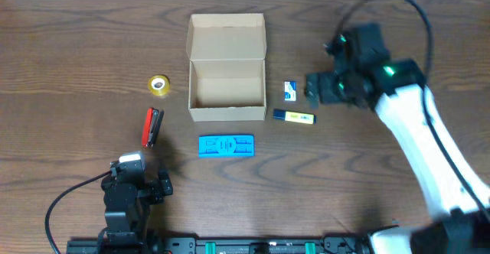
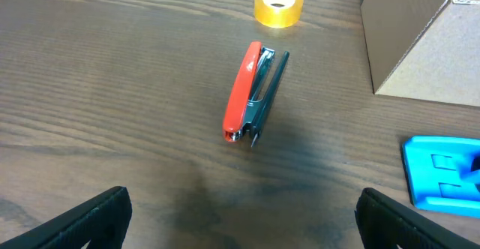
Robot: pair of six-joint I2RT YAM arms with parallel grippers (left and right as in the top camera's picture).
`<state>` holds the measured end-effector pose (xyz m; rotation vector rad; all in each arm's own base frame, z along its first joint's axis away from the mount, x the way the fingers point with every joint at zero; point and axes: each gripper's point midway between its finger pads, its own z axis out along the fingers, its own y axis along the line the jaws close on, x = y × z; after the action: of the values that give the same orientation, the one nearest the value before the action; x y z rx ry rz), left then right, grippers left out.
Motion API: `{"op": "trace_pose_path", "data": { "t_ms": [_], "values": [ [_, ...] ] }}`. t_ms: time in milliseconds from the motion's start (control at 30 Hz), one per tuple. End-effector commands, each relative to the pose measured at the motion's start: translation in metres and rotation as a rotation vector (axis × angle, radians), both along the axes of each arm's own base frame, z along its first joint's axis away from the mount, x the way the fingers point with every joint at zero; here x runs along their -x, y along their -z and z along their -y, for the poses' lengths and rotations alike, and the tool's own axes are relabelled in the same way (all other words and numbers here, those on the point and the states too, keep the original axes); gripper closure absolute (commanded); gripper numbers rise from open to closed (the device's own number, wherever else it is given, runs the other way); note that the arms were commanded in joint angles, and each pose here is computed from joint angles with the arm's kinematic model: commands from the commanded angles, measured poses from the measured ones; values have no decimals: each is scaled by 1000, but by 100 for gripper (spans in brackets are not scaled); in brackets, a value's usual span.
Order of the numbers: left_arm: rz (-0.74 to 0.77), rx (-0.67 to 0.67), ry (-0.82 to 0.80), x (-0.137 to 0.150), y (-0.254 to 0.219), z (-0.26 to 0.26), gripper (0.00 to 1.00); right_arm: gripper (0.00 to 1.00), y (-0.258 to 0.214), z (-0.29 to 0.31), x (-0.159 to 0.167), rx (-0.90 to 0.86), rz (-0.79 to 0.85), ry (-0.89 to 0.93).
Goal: Pack container
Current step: 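Reach the right gripper to the staples box and grasp it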
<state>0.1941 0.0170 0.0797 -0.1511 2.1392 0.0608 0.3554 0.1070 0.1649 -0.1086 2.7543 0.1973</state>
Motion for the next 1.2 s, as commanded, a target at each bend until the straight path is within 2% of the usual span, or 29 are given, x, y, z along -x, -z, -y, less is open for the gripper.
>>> {"op": "trace_pose_path", "data": {
  "t_ms": [0, 200, 467, 567, 700, 967, 1067, 1167],
  "values": [
    [-6, -2, -5, 1, 3, -1, 5, 1, 13, -6, -18, 38, -33, 84],
    [-6, -2, -4, 1, 3, -1, 5, 1, 62, -15, -33, 88, -108, 165],
    [-6, -3, -4, 1, 3, -1, 5, 1, 99, -38, -55, 77, -91, 136],
    [-6, -3, -4, 1, 3, -1, 5, 7, 112, -40, -60, 81, -97, 138],
    [-6, -2, -5, 1, 3, -1, 5, 7, 128, -38, -60, 98, -121, 139],
    [-6, -2, -5, 1, 3, -1, 5, 16, 161, -38, -57, 121, -177, 144],
    [-6, -3, -4, 1, 3, -1, 5, 22, 172, -36, -54, 133, -202, 144],
    [-6, -2, -5, 1, 3, -1, 5, 41, 174, -36, -53, 135, -207, 144]
  ]
}}
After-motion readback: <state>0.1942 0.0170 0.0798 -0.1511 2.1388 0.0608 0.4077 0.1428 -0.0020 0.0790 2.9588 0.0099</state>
